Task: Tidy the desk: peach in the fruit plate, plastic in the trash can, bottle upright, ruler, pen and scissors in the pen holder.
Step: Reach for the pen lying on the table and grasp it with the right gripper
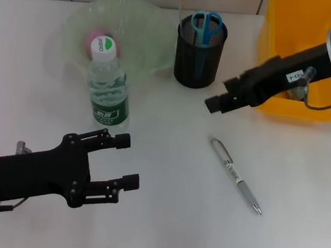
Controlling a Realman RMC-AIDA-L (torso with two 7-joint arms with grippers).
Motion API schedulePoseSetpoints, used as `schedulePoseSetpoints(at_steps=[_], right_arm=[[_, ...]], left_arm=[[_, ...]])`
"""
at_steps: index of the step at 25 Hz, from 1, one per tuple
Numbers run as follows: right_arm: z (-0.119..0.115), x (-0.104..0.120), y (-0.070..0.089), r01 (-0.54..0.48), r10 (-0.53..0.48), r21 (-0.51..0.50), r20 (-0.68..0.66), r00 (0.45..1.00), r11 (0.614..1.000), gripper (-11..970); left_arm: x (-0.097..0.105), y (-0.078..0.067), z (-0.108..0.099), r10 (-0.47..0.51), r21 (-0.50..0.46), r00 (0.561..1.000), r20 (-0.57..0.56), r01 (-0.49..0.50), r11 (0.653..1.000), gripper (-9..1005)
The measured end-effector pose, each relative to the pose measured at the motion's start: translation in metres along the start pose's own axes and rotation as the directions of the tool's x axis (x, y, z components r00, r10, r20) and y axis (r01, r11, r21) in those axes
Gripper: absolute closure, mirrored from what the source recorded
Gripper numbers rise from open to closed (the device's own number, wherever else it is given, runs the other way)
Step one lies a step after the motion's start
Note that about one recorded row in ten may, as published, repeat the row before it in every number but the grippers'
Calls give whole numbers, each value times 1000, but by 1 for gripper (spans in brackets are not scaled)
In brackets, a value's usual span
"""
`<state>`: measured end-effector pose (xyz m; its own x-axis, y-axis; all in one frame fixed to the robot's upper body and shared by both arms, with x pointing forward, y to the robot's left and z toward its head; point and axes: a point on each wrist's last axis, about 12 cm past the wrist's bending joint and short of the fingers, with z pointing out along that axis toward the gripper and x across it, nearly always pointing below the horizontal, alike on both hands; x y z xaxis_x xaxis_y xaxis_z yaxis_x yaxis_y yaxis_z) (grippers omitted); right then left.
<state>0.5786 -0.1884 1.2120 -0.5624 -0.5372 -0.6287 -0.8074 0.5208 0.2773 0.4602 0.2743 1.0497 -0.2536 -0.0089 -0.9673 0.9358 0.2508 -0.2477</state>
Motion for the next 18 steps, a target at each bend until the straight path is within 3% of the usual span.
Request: schedulePoseSetpoints(at_steps=[1, 4, 6, 11, 18], right_arm=[[-1, -8, 6, -30, 33, 33, -99, 995, 999, 272], [1, -16, 13, -60, 75, 82, -205, 976, 995, 273], [7, -23, 18, -84, 143, 192, -319, 937, 978, 273], [25, -28, 27, -81, 194, 298, -371, 908, 951, 274], [47, -18, 23, -104, 231, 325, -384, 894, 940, 305]], left_arm=[[-1, 1, -1, 2, 3, 1000, -5, -2, 1000, 194], [-3, 2, -1, 3, 19, 1000, -17, -3, 1000, 194], [-4, 2, -1, 5, 48, 999, -42, -3, 999, 194], [-4, 2, 0, 8, 85, 997, -75, -2, 996, 194], [-3, 2, 0, 22, 118, 992, -124, -8, 993, 194]])
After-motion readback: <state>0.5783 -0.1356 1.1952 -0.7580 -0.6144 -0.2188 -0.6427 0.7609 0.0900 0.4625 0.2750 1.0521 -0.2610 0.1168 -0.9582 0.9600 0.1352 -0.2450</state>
